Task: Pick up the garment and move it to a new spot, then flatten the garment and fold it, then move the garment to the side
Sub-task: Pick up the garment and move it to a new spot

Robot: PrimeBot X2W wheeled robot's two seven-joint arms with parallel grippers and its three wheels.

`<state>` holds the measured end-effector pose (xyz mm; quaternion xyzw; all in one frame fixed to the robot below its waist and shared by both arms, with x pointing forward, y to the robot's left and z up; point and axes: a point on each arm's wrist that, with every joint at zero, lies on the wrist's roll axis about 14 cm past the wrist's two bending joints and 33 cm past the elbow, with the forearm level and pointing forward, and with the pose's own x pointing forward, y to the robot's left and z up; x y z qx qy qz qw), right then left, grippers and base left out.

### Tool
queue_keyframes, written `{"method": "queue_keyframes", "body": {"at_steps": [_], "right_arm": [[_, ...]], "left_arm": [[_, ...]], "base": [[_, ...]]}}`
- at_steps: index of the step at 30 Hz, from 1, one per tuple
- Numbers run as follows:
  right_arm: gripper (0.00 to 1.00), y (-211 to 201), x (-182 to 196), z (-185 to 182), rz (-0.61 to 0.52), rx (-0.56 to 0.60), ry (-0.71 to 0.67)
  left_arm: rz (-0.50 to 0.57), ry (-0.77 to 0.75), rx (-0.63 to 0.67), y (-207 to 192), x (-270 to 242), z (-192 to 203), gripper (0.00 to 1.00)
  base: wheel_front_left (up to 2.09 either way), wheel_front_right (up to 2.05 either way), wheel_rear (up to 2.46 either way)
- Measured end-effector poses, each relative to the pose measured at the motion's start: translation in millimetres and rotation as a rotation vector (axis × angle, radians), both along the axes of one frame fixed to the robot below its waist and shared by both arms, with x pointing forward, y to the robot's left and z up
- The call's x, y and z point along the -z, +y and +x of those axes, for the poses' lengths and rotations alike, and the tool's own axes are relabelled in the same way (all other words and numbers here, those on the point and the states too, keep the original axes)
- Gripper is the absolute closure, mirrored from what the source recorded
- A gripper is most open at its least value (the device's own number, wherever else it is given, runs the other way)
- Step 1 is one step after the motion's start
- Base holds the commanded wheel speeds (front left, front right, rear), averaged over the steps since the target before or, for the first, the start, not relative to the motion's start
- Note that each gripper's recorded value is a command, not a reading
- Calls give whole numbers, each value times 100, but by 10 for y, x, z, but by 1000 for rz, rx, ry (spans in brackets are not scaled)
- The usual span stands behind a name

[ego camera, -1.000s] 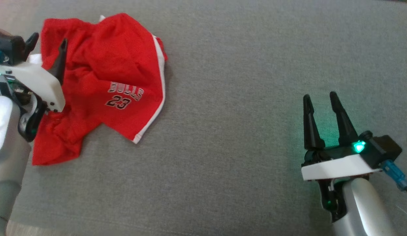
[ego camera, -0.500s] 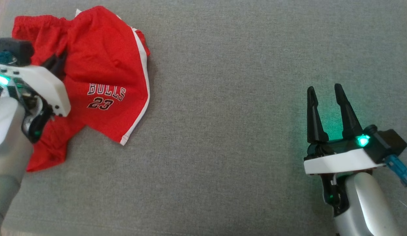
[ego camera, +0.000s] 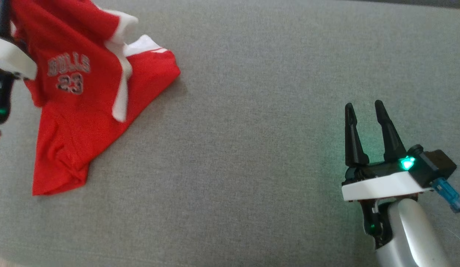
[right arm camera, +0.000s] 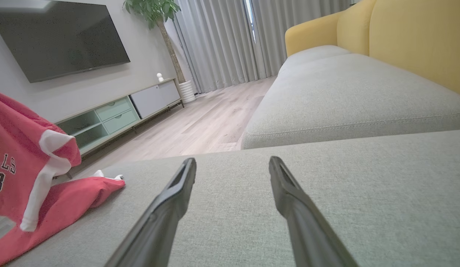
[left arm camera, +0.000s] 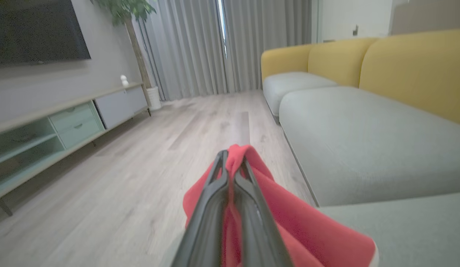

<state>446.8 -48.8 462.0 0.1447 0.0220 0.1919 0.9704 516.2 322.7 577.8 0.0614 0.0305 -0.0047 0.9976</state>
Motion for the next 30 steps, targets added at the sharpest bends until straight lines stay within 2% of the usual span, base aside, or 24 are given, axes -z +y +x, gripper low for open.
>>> {"method": "queue_keyframes", "body": {"at_steps": [4,7,12,22,26,30], "right_arm": [[0,8,-100,-74,11,-3,-15],[0,-24,-160,-127,18,5,-23],[0,-111,-250,-157,22,29,-42],[0,-556,-374,-247,27,153,-66],[0,-779,-426,-297,73,219,-66],[0,-965,-551,-328,73,268,-102]], "left_arm": [[-6,-163,12,-21,-543,-41,100],[-28,-256,64,-194,-863,-76,100],[-53,-314,148,-520,-1061,-99,100],[-173,-246,421,-1805,-823,-103,100],[-231,-195,552,-2406,-694,-114,100],[-285,-163,659,-2959,-574,-109,100]], "base": [[0,0,0],[0,0,0],[0,0,0],[0,0,0],[0,0,0],[0,0,0]]}}
